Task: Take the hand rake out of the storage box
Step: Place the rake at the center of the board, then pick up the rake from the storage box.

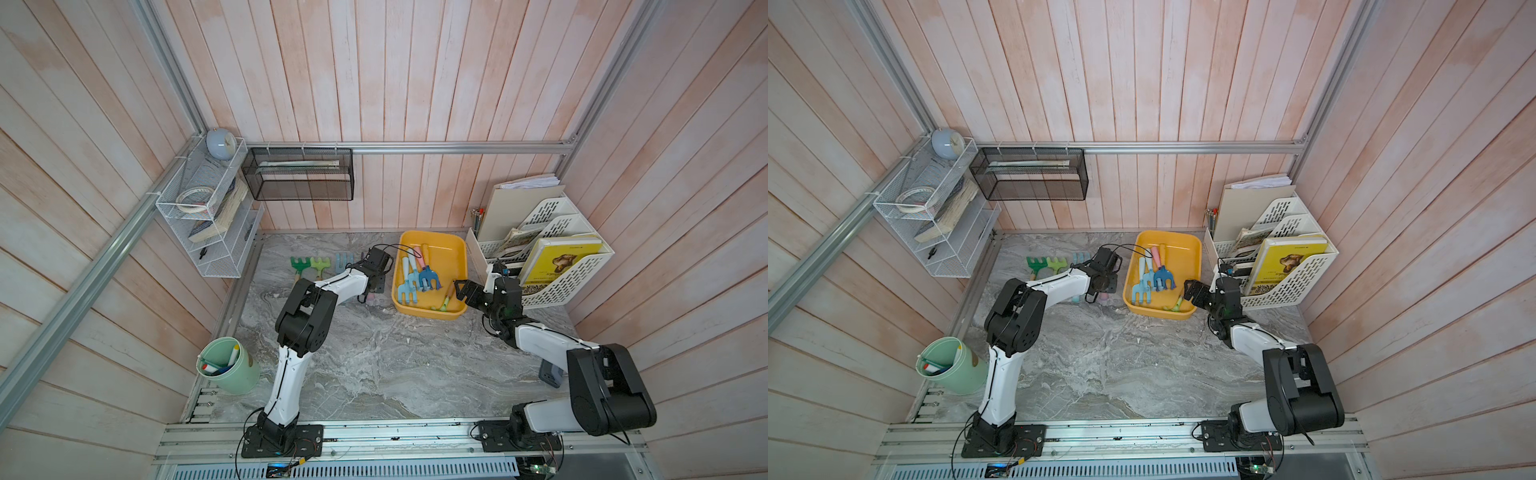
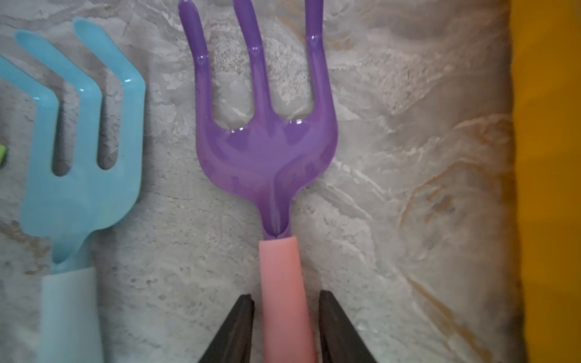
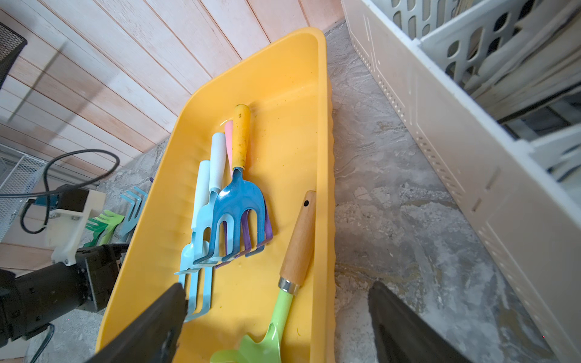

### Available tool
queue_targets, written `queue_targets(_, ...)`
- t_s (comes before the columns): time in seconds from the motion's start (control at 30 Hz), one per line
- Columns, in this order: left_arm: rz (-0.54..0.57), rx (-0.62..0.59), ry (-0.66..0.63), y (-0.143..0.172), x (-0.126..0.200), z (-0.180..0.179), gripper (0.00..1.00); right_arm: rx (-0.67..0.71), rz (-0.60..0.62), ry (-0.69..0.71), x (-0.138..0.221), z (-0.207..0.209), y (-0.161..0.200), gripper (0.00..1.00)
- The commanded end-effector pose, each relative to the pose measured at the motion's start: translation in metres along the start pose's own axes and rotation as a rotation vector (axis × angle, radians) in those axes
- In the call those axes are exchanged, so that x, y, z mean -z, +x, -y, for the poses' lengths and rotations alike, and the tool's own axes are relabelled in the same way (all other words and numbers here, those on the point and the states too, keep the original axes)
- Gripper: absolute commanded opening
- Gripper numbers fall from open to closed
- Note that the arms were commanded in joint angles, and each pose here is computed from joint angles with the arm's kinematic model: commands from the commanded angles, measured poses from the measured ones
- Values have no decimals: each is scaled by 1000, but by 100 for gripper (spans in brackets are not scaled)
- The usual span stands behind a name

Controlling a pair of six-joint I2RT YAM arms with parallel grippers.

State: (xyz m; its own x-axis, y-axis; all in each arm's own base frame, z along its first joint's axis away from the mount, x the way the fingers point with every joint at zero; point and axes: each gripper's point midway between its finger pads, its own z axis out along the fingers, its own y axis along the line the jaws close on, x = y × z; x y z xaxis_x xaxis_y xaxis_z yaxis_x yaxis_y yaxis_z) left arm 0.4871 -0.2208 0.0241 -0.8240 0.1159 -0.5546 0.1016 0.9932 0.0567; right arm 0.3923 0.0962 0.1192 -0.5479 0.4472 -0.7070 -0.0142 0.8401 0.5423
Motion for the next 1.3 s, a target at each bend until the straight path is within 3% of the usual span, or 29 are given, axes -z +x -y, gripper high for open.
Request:
queue_targets(0.0,-51,11,-47,17,-3,-14,30,-4,-6,-5,-2,1,2,93)
queue_targets(0.3,-42,82,-67,23,6,-23,24,-5,-10,-8,-2,1,3,93)
queue_targets(0.47,-30,81,-54,17,8,-21,36,-6,-6,-11,-1,1,3,93)
queue_targets(0.57,14,77,-67,-5,24,-25,60,-3,-2,-6,-1,2,2,93)
queue_targets(0.77,260,51,13,-88,101,-17,73,4,-12,-4,-3,2,4,93)
queue_targets(0.8,311,40,54,-99,115,-11,91,9,-16,-7,-4,1,3,93)
queue_targets(0.83,360,29,110,-107,129,-4,100,13,-19,-12,-4,0,3,92)
queue_targets(0.87,408,21,162,-112,144,1,100,16,-22,-17,-5,-2,2,91)
queue_targets(1.0,600,43,262,-111,188,-11,100,83,-52,-38,-16,-24,-6,87)
queue_targets(1.07,669,55,236,-103,199,-28,100,140,-92,-23,-29,-38,-6,87)
queue_targets(1.17,724,61,161,-88,203,-52,100,196,-128,12,-59,-54,-15,87)
queue_targets(1.27,696,90,155,-69,192,-73,100,221,-185,67,-100,-55,-19,84)
